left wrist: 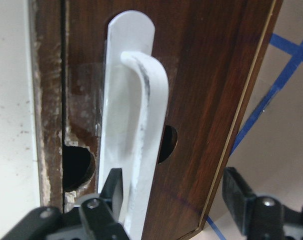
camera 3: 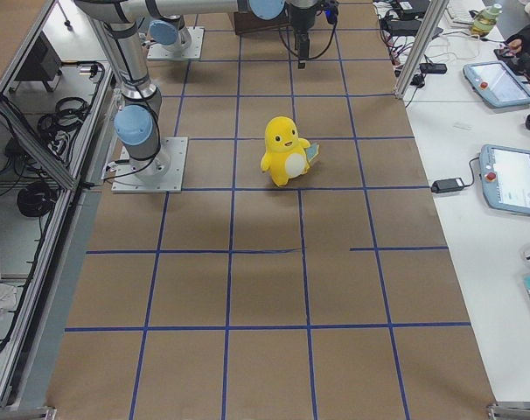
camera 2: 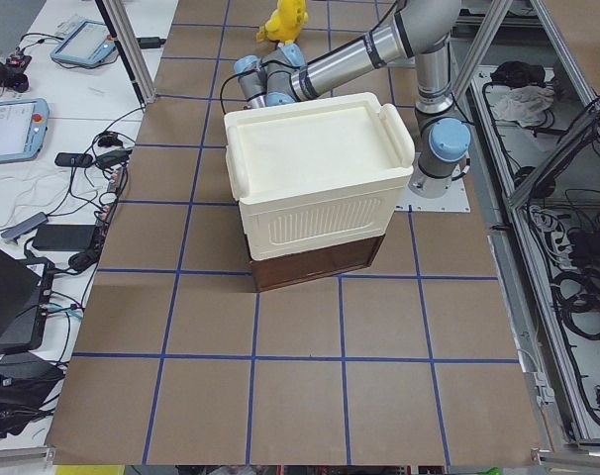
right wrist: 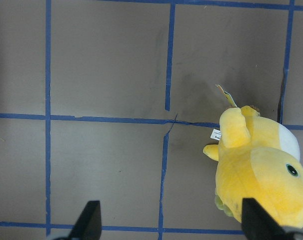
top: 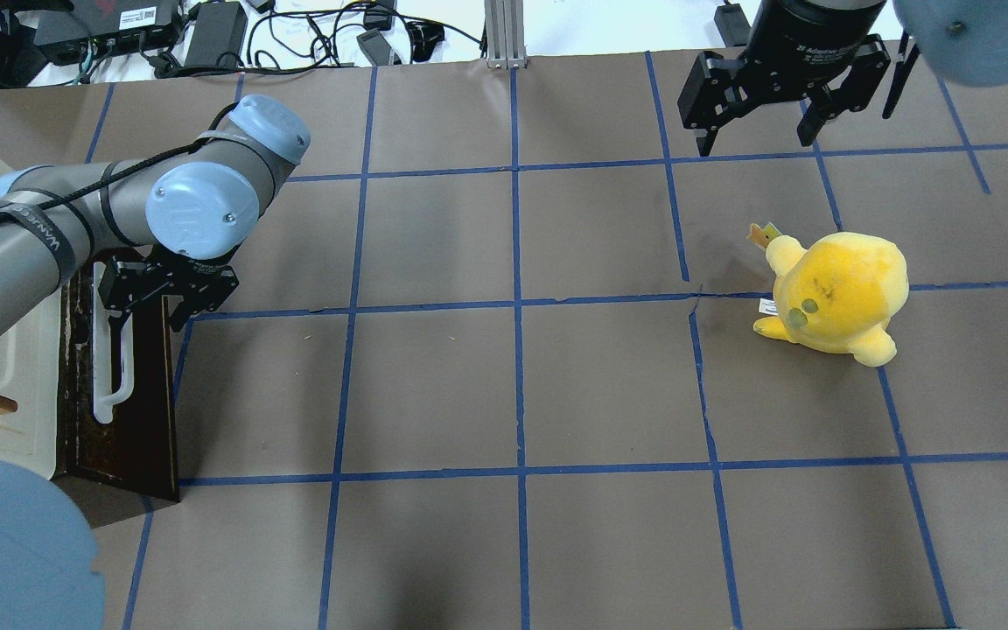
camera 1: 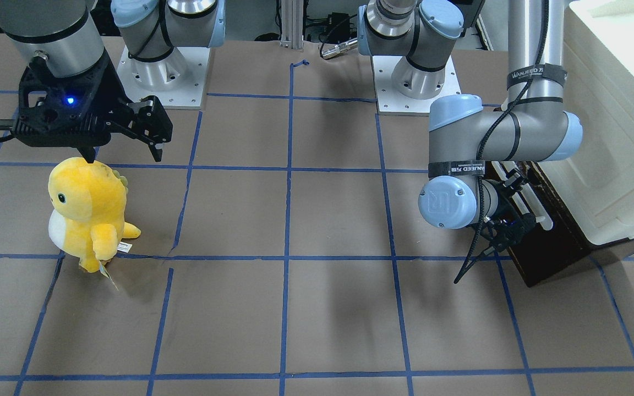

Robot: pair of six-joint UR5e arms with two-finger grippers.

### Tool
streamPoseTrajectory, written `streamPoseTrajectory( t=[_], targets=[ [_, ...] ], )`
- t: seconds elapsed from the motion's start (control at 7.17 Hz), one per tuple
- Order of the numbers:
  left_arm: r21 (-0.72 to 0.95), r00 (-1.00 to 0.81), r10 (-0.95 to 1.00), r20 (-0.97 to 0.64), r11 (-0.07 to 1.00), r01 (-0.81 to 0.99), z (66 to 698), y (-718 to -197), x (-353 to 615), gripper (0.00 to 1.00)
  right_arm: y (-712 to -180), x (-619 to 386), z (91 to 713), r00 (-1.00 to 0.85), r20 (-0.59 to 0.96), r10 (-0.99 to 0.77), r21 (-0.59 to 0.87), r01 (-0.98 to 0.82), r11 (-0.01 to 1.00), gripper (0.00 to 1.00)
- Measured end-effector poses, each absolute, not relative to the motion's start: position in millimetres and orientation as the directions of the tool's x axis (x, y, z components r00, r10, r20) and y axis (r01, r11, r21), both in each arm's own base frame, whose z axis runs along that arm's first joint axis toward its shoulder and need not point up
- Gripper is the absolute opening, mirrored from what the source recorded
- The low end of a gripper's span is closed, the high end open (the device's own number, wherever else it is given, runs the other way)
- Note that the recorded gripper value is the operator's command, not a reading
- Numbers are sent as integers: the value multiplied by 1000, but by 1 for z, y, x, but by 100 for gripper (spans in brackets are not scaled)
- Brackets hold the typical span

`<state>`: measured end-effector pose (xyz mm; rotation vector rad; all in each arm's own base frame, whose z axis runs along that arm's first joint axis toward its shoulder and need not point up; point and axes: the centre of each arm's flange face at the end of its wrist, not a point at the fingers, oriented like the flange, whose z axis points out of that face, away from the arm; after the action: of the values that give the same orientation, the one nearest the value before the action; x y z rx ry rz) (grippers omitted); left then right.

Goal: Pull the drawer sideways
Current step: 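Lower the left gripper around the white handle and close it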

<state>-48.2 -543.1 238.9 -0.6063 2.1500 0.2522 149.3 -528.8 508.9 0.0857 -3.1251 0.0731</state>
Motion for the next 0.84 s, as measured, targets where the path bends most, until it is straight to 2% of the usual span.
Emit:
streamPoseTrajectory(
  t=[0.14, 0.28, 0.42, 0.84],
  targets=[
    [-43, -503, -341, -794, 857, -514, 239, -543, -47, 74, -529, 149, 509, -998, 16, -54, -46, -55, 997, 100],
    [-46, -499, -347, -794, 853, -520, 239, -543, -45, 69, -529, 149, 509, -998, 16, -54, -46, -55, 997, 100],
    [-46, -498, -349, -794, 851, -524, 238, -543, -44, 56, -529, 149, 509, -998, 15, -54, -46, -55, 997, 100],
    [-33, -497, -339, -799, 850, -526, 238, -541, -43, 56, -529, 149, 509, -998, 15, -55, -46, -55, 997, 100]
  ],
)
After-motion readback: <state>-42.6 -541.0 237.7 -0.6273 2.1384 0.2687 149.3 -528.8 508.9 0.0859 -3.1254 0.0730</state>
